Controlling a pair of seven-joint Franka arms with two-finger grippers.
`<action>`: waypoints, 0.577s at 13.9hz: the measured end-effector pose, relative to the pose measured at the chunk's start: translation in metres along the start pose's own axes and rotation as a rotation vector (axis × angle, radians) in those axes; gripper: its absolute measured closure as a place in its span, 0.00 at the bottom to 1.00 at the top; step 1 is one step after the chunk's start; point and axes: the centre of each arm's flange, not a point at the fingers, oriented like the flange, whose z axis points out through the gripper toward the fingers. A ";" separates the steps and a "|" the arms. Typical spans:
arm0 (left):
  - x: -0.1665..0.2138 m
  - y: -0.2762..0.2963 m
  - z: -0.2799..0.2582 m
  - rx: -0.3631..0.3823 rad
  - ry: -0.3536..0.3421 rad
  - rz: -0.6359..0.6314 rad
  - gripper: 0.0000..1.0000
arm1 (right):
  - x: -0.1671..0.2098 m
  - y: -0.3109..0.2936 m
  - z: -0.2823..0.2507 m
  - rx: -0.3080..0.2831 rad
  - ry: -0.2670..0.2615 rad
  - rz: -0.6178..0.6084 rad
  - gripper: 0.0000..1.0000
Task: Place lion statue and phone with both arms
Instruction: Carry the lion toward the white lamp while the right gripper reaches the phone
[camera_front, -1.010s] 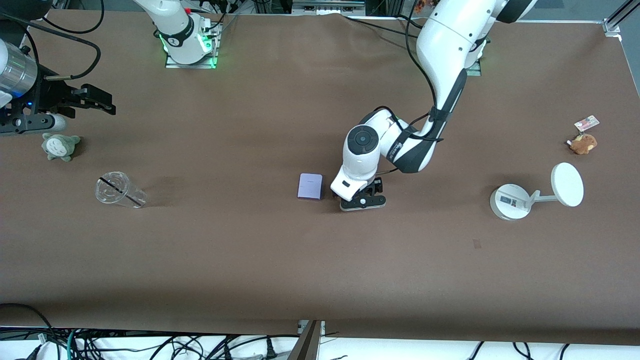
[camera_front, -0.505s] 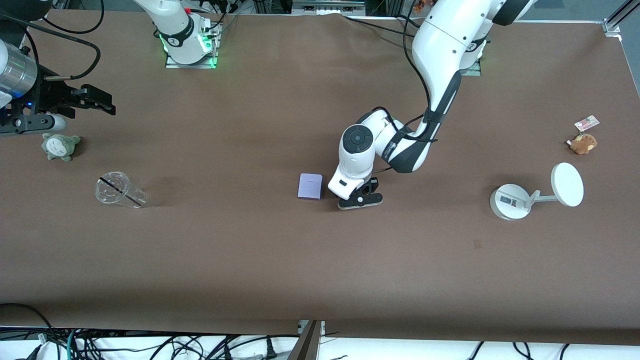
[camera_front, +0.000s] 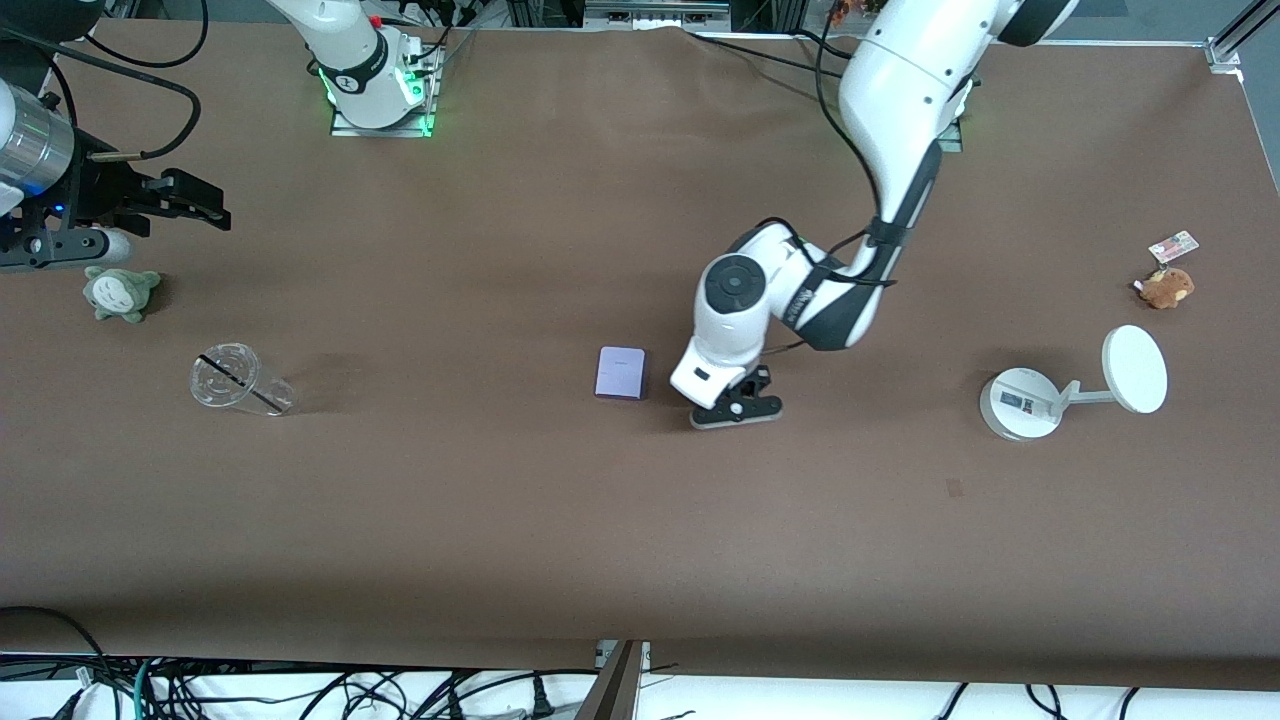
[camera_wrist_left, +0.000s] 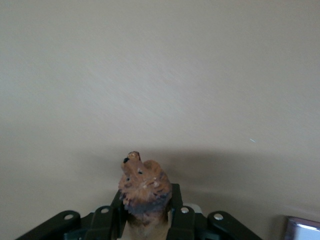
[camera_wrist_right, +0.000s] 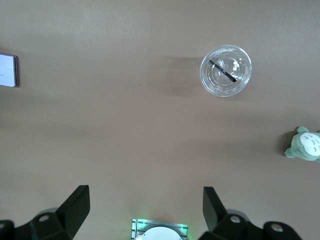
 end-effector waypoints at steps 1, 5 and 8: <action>0.011 -0.024 -0.006 0.006 -0.001 0.025 0.63 | 0.000 0.000 0.000 0.000 0.000 0.000 0.00; 0.036 -0.135 -0.020 0.042 -0.038 0.092 0.63 | 0.002 -0.022 0.003 -0.006 -0.004 -0.035 0.01; 0.041 -0.211 -0.025 0.028 -0.086 0.091 0.63 | 0.010 -0.061 0.012 -0.017 -0.007 0.000 0.01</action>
